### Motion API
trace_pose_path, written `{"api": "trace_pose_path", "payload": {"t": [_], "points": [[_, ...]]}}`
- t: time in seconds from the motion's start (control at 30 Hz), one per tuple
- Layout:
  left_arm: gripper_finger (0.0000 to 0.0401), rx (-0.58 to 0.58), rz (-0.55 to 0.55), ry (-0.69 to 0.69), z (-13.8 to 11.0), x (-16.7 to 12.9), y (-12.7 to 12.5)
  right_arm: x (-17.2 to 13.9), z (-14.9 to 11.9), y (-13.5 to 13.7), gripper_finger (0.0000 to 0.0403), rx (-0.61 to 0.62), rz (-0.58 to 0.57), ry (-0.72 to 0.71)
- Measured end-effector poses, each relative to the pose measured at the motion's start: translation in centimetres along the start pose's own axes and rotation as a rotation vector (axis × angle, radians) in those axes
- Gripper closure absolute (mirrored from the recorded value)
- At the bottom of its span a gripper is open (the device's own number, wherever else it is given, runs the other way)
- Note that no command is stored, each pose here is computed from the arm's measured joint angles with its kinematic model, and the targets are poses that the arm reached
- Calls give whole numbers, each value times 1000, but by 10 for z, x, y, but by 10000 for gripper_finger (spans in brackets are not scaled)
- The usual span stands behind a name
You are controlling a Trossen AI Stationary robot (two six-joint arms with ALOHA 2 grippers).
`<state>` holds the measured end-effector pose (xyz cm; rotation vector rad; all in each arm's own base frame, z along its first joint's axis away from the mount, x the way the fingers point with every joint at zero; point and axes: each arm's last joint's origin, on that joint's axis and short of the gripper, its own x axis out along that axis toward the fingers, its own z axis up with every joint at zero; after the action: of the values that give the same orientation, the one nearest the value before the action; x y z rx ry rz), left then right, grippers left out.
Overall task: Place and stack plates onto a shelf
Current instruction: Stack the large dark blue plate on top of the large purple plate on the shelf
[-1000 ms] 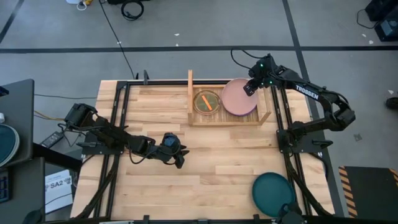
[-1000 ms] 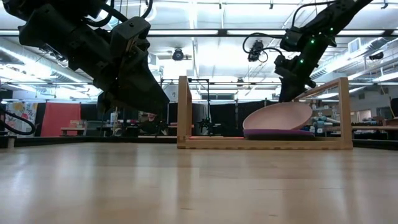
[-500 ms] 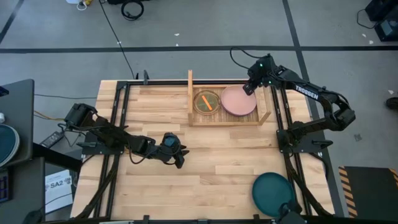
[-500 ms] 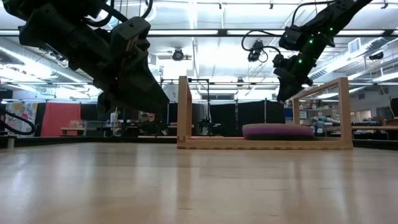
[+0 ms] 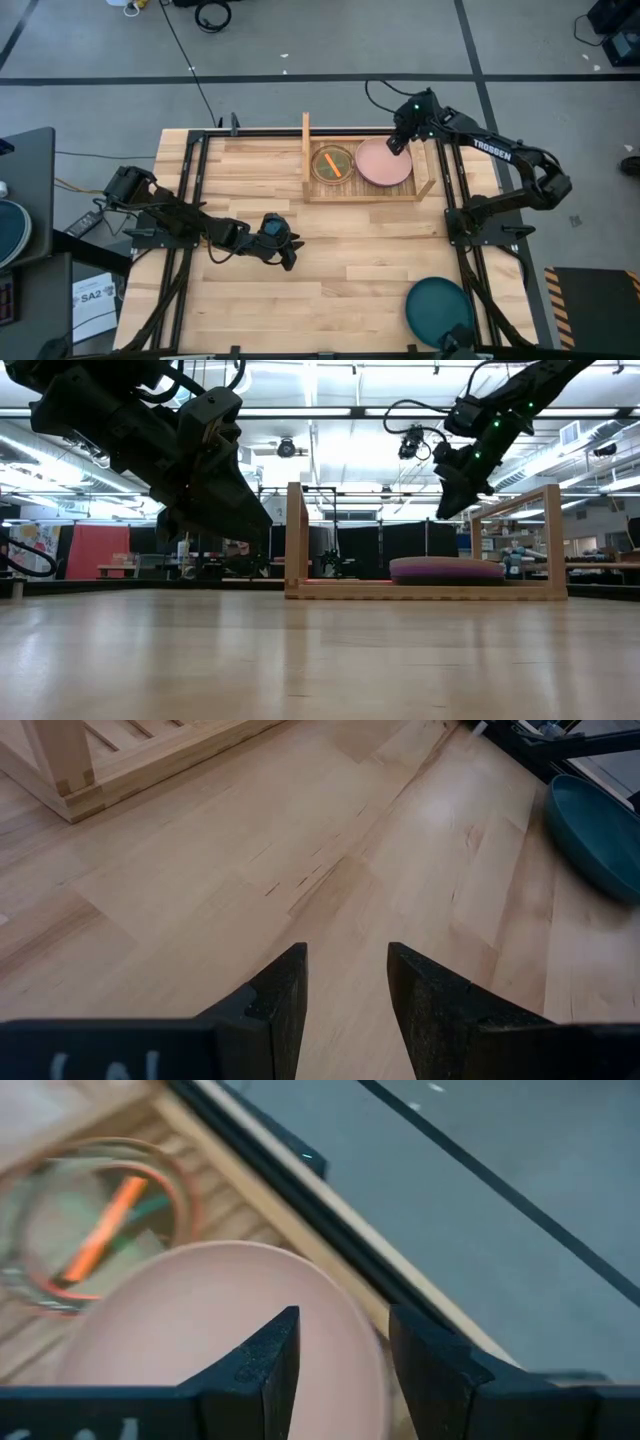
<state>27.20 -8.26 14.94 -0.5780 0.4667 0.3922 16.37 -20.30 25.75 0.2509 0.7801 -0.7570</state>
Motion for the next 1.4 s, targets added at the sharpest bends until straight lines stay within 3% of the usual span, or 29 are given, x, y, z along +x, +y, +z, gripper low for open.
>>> {"api": "trace_pose_path", "payload": {"t": [0.23,0.5,0.73,1.0,1.2,1.4], "points": [[255,11,-10,-9,1,0,-1,0,7,29,242,-67,149,-58],[255,191,-165,-203,19,-4,-20,-8,14,83,243,-125,377,-143],[255,353,-198,-305,34,-16,-26,-25,1,145,243,-192,640,-84],[255,428,-217,-358,50,-38,-30,-61,-36,212,243,-325,860,72],[255,457,-208,-340,59,-57,-26,-86,-80,234,243,-469,889,322],[255,457,-198,-317,64,-70,-21,-106,-117,237,243,-480,719,561]]}}
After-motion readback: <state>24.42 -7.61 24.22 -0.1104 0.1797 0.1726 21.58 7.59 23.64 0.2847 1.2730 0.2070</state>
